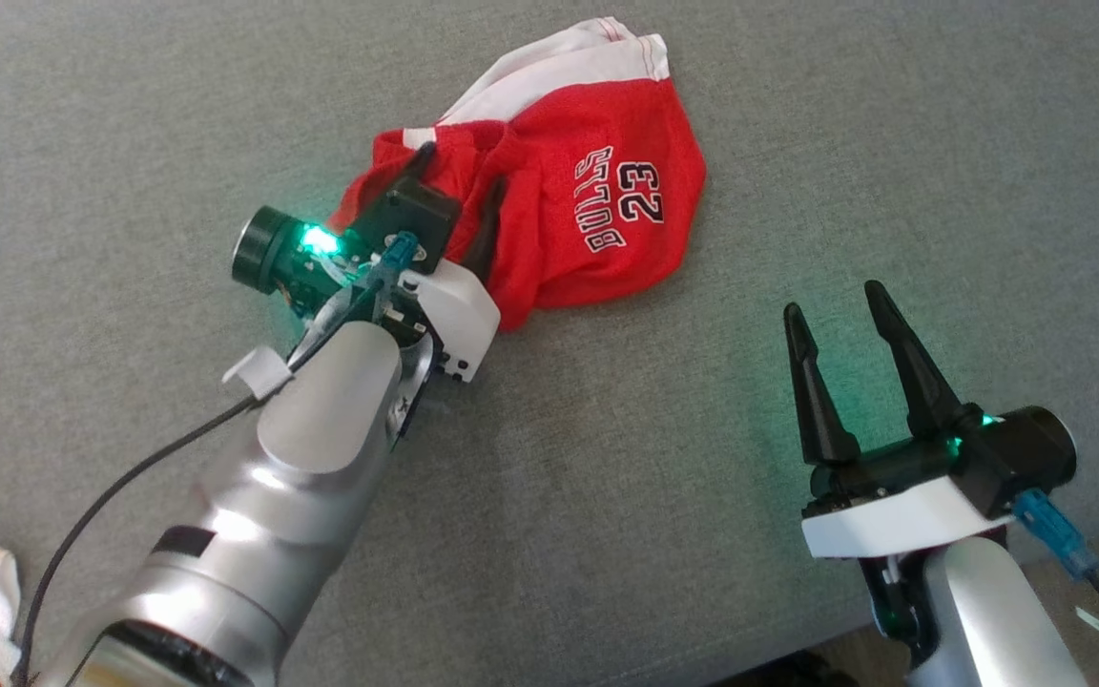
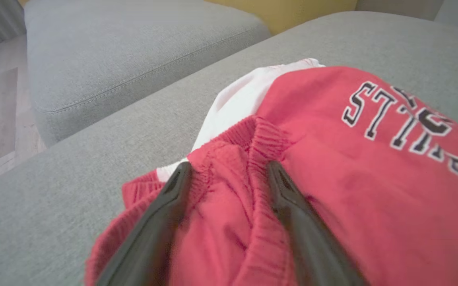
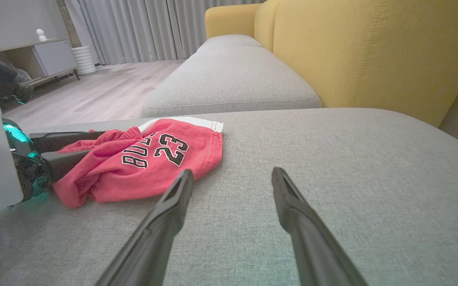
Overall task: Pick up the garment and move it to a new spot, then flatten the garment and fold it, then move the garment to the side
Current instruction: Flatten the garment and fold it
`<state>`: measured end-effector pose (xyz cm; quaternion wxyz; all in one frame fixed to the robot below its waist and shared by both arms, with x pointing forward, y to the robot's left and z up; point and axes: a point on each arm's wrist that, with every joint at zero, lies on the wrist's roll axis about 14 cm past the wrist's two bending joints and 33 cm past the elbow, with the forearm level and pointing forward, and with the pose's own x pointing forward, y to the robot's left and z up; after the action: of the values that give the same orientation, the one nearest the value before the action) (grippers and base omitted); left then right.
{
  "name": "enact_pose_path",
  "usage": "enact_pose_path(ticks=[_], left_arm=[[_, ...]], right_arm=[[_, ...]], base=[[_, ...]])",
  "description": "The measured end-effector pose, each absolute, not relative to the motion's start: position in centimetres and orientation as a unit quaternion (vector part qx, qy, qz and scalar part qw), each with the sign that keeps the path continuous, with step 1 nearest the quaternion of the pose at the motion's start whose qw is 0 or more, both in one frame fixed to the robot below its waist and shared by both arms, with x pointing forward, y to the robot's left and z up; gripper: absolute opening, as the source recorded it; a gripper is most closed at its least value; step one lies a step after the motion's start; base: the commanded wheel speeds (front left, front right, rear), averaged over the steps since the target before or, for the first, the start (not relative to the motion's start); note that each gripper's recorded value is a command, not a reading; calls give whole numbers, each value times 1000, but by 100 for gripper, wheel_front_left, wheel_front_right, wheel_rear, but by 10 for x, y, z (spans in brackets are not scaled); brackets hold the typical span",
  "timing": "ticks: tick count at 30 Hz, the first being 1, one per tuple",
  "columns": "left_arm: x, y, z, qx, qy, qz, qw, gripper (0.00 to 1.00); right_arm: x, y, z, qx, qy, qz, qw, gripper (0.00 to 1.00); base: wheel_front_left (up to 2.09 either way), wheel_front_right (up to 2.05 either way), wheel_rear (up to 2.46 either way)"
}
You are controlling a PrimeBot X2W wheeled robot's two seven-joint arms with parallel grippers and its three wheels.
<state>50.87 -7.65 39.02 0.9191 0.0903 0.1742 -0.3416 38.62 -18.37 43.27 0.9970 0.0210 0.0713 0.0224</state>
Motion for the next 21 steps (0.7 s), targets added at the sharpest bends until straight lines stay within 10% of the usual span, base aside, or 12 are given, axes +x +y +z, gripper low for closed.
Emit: enact_pose_path(ticks=[2,21], left_arm=[[506,-75,391,93,178,-342,918,0],[415,-138,574,-57,-113,-520,845,0]], right_arm=[[386,-183,435,22,68,23,997,100],[365,-183,455,25,42,21,999,100]], base=[[0,0,0],[0,0,0]])
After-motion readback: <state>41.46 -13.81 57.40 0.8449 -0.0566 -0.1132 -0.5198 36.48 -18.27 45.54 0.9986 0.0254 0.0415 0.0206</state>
